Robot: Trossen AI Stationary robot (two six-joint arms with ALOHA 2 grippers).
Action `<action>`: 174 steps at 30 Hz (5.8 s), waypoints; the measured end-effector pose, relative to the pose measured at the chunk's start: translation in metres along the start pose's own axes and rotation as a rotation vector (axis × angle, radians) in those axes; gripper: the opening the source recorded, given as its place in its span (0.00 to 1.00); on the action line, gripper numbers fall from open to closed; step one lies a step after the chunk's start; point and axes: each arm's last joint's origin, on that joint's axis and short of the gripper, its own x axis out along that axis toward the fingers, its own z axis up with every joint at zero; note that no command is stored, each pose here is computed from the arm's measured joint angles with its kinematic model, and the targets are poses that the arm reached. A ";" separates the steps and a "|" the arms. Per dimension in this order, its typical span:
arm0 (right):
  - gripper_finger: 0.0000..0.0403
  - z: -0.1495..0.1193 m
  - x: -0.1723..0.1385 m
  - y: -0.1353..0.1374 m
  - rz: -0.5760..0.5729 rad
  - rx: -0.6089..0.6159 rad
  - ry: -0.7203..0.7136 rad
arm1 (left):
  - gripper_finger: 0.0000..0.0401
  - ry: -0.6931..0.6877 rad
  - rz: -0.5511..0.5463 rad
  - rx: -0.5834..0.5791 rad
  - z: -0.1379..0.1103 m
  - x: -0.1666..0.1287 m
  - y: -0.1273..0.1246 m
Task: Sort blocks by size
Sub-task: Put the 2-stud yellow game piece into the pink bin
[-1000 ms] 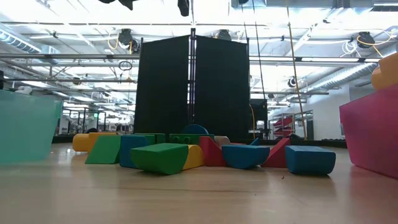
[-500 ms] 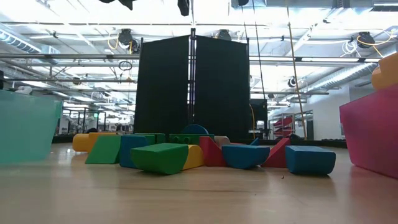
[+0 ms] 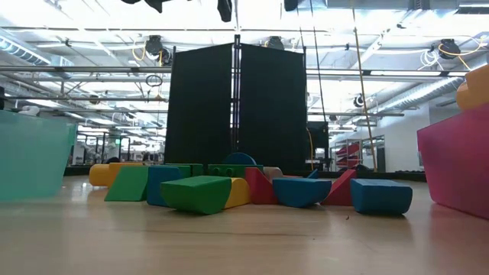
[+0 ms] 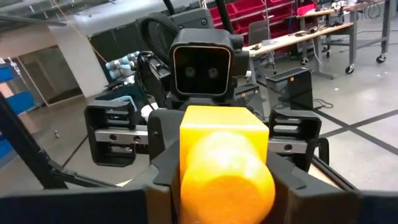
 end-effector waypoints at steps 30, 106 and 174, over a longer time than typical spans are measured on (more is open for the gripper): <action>0.29 0.009 -0.010 0.001 -0.053 -0.039 0.000 | 0.60 0.053 -0.003 0.071 0.000 -0.007 0.007; 0.79 -0.219 -0.159 0.112 -0.286 0.803 1.354 | 0.61 0.183 0.227 -0.081 0.006 -0.055 0.049; 0.74 -0.141 -0.137 0.086 -0.376 0.353 1.148 | 0.61 1.344 -0.509 0.904 -0.219 -0.058 -0.021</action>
